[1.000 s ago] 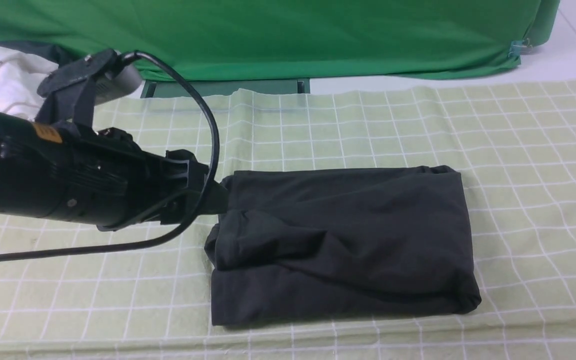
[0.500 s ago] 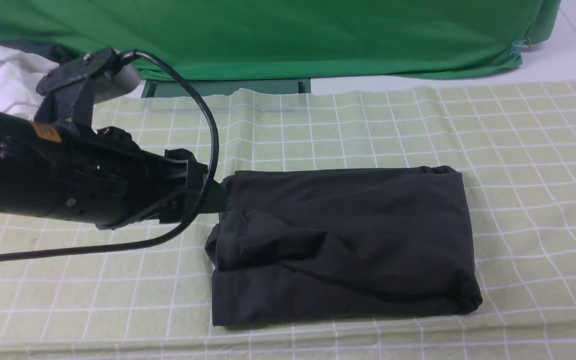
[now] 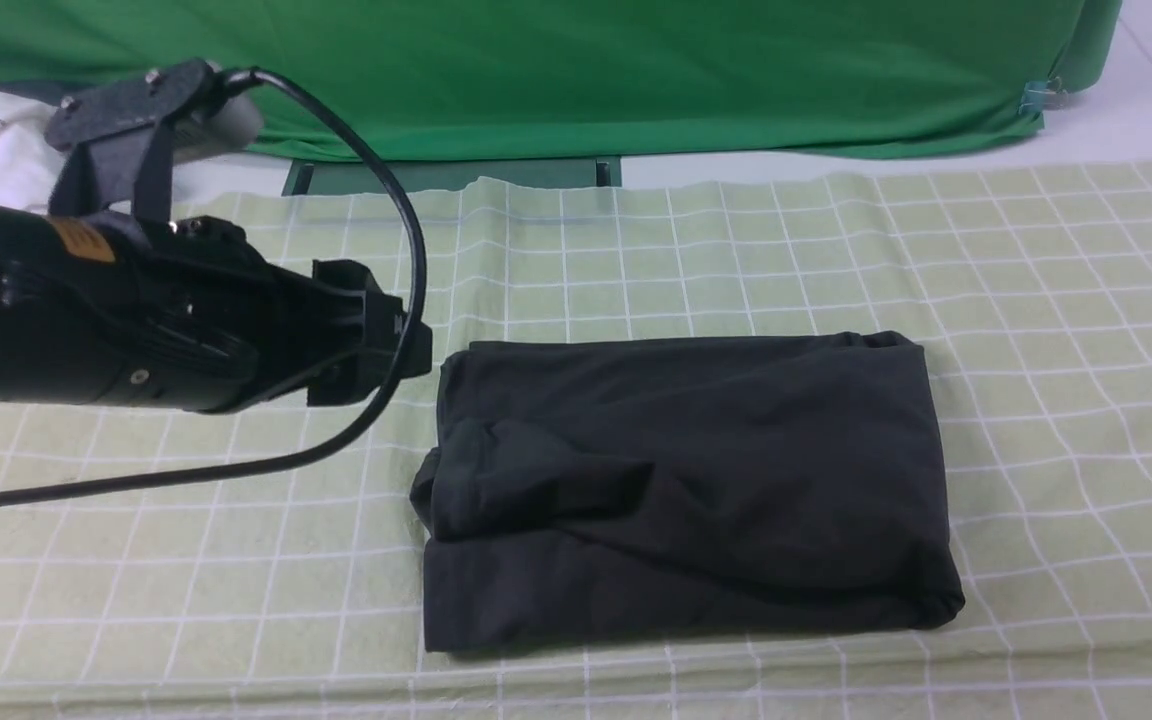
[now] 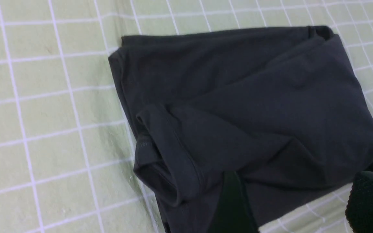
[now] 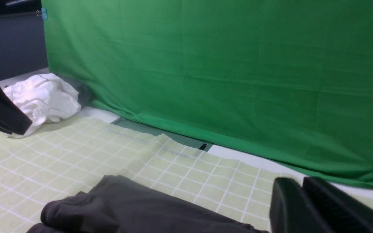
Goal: Fold a long-sleeved shirt over a green coffee tablecloth.
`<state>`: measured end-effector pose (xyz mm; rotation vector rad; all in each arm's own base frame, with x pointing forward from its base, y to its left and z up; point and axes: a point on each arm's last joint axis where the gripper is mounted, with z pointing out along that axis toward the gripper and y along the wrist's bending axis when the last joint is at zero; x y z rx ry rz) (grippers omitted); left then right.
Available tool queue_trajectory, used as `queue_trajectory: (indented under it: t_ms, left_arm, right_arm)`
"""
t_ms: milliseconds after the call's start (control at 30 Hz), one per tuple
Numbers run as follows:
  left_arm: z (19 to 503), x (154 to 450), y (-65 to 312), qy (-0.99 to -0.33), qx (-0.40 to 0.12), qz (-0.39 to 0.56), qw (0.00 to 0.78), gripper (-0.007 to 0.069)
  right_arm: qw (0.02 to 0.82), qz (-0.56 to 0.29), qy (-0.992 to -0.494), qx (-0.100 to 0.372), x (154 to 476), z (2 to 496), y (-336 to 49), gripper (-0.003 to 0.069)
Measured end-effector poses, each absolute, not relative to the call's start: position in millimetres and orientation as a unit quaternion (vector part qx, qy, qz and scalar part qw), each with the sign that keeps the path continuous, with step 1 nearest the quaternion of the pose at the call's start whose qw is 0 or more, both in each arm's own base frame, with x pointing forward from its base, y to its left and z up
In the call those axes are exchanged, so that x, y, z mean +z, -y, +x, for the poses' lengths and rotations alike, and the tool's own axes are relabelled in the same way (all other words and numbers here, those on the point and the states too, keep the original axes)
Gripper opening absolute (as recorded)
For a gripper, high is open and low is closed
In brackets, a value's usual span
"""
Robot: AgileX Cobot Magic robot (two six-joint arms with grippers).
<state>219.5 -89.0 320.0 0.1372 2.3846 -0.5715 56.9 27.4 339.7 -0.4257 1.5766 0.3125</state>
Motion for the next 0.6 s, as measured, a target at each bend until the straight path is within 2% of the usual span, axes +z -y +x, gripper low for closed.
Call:
queue_trajectory:
  t_ms: [167,200,367,600]
  left_arm:
    - [219.7,320.1,89.0,-0.914,-0.219,0.051,0.337,0.0457]
    - [219.7,320.1,89.0,-0.914,-0.219,0.051,0.337,0.0457]
    - [220.1,320.5,88.9,-0.913,-0.219,0.050,0.340,0.0433]
    - [220.7,319.8,87.0,-0.915,-0.204,0.060,0.344,0.0355]
  right_arm:
    - [0.674,-0.189,-0.701,0.139,339.4,56.9,-27.4,0.0070]
    - [0.671,-0.205,-0.696,0.154,338.5,57.3,-27.7,0.0070]
    - [0.682,-0.174,-0.700,0.125,322.1,62.8,-27.6,0.0076]
    - [0.677,-0.101,-0.728,0.037,262.8,62.2,-11.3,0.0088]
